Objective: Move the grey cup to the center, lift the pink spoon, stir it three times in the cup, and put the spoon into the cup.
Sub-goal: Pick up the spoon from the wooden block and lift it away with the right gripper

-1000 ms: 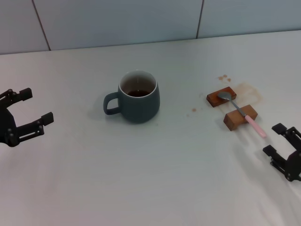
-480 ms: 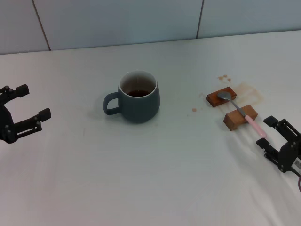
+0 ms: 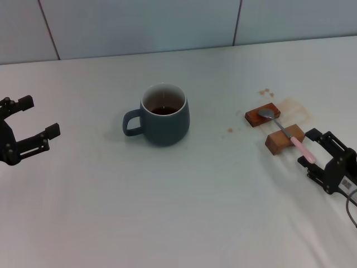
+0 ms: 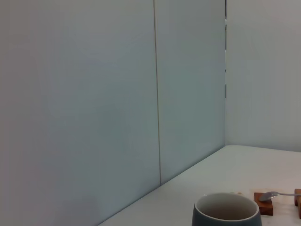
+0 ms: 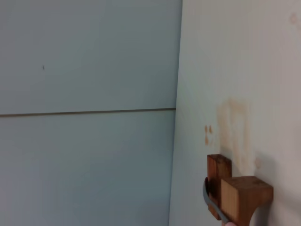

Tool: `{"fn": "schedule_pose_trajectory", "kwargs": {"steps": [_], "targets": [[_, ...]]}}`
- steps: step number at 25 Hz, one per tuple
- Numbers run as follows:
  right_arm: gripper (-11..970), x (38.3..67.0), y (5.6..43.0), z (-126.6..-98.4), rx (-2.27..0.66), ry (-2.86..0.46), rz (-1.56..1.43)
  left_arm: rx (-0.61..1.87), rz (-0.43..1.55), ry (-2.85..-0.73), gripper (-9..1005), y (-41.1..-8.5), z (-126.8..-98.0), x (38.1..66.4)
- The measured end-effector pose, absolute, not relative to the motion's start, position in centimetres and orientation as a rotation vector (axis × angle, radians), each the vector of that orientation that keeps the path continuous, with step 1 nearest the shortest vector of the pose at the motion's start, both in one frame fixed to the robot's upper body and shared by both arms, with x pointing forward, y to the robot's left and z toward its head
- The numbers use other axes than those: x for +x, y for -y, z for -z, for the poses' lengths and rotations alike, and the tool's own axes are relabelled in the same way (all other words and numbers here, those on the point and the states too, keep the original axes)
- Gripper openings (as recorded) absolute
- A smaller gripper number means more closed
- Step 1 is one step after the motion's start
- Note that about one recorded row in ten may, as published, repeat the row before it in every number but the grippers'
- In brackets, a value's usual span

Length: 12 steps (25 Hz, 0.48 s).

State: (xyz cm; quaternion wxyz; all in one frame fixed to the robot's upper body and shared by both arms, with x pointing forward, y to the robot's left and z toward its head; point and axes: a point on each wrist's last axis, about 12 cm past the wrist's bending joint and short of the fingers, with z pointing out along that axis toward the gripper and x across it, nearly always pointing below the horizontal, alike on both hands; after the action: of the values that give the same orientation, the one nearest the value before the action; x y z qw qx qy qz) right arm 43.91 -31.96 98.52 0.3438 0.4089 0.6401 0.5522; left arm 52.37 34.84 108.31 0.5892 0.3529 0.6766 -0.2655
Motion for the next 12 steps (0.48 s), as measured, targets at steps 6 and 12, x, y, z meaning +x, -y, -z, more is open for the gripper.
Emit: {"fn": "schedule_pose_trajectory", "kwargs": {"steps": [6,12], "targets": [[735,44.8,31.7,-98.7,1.052,-1.674,-1.436,0.815,0.615,-1.572,859,-34.8,-108.3,52.4],[718,45.4,31.5,-98.7,1.055,-1.680,-1.434,0.806,0.608,-1.566,860,-34.9,-108.5,52.5]]}}
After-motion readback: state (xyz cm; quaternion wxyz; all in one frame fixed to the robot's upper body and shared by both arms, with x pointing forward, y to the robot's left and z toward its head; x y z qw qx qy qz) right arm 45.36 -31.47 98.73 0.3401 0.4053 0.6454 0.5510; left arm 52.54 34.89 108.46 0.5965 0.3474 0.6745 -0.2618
